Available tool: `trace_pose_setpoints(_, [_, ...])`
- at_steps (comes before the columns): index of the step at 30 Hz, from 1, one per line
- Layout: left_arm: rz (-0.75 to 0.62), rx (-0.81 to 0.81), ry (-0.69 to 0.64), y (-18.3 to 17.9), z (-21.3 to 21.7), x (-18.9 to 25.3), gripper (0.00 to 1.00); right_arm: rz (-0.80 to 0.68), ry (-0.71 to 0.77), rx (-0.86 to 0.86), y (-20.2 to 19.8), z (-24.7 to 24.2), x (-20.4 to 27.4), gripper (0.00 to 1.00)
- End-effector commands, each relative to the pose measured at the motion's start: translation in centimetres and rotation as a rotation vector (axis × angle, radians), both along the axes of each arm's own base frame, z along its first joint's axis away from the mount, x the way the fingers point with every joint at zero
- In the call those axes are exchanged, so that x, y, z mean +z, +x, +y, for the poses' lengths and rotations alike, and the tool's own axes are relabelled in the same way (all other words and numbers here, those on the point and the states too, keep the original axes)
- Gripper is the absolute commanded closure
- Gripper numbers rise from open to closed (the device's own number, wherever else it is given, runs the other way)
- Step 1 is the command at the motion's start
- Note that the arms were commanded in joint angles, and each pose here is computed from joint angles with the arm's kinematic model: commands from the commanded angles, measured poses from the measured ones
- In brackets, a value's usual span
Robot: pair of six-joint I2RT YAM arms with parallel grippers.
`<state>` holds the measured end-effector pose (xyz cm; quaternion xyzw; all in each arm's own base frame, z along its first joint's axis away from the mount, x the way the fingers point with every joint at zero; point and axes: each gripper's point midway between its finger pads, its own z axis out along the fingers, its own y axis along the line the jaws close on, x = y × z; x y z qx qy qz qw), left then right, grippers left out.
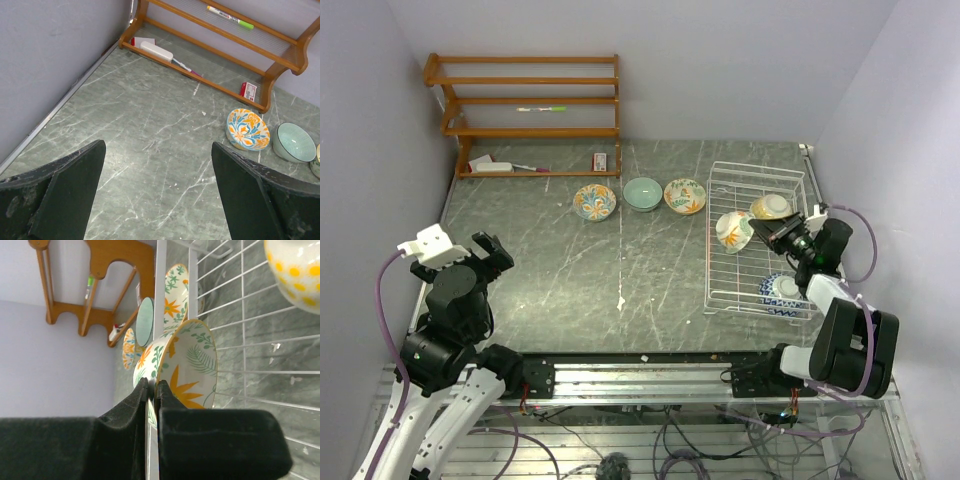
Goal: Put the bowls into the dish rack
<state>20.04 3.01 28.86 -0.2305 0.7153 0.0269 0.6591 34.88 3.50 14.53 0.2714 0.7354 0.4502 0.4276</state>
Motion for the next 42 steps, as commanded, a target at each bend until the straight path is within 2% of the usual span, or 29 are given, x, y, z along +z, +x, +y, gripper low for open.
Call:
trace_pose_setpoints(1, [-0.023,0.001,-0.012,0.2,-0.1,0.5,0.02,0.161,-0.142,-0.094,-0.9,-2.3,-4.5,1.00])
trace_pose_setpoints(2, [-0.023,0.000,-0.012,0.2,-0.1,0.5,0.02,0.166,-0.144,-0.095,-0.9,-2.3,-4.6,1.00])
trace_pose_setpoints(5, [-0.022,0.000,-0.013,0.2,-0.1,0.5,0.02,0.183,-0.139,-0.089,-0.9,-2.3,-5.1,0.90])
trace_pose_setpoints(9, [-0.020,0.000,-0.014,0.2,-0.1,0.4,0.02,0.212,-0.128,-0.088,-1.1,-2.3,-6.1,0.88])
trace_pose_setpoints(12, [-0.023,0.000,-0.015,0.1,0.0,0.5,0.02,0.220,-0.123,-0.085,-1.1,-2.2,-6.4,0.80])
trace_pose_setpoints(17, [-0.022,0.001,-0.014,0.2,-0.1,0.5,0.02,0.211,-0.146,-0.097,-1.0,-2.6,-6.1,0.78])
trace_pose_setpoints(22, [-0.023,0.000,-0.014,0.2,-0.1,0.5,0.02,0.207,-0.188,-0.102,-1.0,-3.0,-5.8,0.72])
trace_pose_setpoints(27, [-0.023,0.000,-0.014,0.2,-0.1,0.5,0.02,0.200,-0.241,-0.119,-0.8,-3.7,-5.0,0.58])
trace_pose_setpoints(33, [-0.027,-0.005,-0.018,0.2,-0.1,0.6,0.02,0.159,-0.367,-0.155,-0.8,-4.6,-2.4,0.50])
trace_pose_setpoints(35, [-0.028,-0.007,-0.018,0.2,-0.2,0.6,0.02,0.155,-0.454,-0.153,-0.8,-4.1,-1.2,0.42])
trace_pose_setpoints(42, [-0.028,-0.019,-0.022,0.4,-0.5,0.6,0.02,0.192,-0.716,-0.086,-1.3,-0.5,0.7,0.01])
